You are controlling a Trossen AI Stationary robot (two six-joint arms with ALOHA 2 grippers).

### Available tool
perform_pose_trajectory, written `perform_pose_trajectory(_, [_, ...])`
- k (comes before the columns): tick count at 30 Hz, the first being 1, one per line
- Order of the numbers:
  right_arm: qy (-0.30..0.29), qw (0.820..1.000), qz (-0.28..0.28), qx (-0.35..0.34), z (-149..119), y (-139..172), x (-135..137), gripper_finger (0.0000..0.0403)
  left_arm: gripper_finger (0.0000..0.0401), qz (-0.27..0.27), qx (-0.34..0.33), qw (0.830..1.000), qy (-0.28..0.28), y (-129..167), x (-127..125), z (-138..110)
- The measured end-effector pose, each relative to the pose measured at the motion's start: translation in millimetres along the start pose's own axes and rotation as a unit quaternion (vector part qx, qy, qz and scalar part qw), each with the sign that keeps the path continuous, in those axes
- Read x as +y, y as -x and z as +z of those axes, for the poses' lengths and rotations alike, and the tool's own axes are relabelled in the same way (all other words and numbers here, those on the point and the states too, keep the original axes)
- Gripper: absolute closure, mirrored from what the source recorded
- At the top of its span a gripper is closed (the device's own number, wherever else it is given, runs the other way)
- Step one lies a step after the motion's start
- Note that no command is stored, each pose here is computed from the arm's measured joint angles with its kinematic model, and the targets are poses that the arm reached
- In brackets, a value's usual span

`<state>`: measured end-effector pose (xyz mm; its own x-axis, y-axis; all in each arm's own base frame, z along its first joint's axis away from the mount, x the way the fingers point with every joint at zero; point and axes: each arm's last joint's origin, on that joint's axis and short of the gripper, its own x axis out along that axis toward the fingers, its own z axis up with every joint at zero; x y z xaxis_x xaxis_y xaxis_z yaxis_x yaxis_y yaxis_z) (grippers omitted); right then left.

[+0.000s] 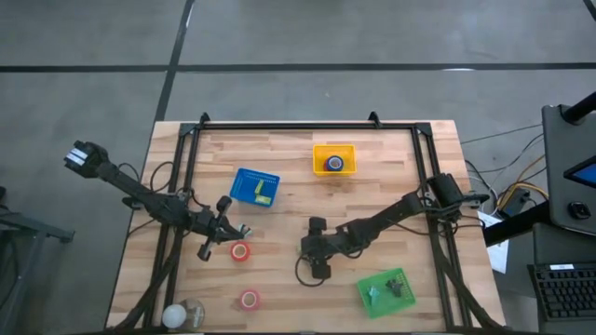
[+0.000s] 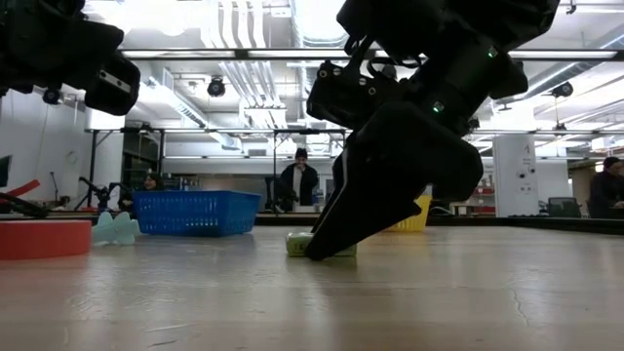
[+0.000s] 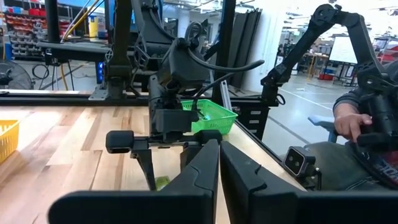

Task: Pick and place Stapler, Stapler remover, tape
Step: Put the green stapler pin box into the blue bin

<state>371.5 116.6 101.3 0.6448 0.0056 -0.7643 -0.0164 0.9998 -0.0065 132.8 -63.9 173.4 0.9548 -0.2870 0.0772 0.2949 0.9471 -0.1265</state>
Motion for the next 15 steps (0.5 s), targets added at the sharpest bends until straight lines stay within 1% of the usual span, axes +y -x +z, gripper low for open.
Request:
perform_pose_trajectory(5, [0.005,1.0,-0.004,0.018,-1.4,1.0,-0.5,0.0198,0.0382,0.007,-0.001,1.0,0.003,0.0,0.4,0.1])
perform_pose_trajectory(12, [0.018,1.0,-0.003,0.018,-0.7,2.2,-0.3,0.0232,0.0382,0.004,-0.016,0.995,0.096,-0.3,0.0,3.5])
perform_pose_trajectory(15, [0.03,0.999,-0.004,0.016,3.2,5.3,-0.3,0.0256,0.0382,0.006,-0.041,0.992,0.118,-0.6,-0.1,8.8])
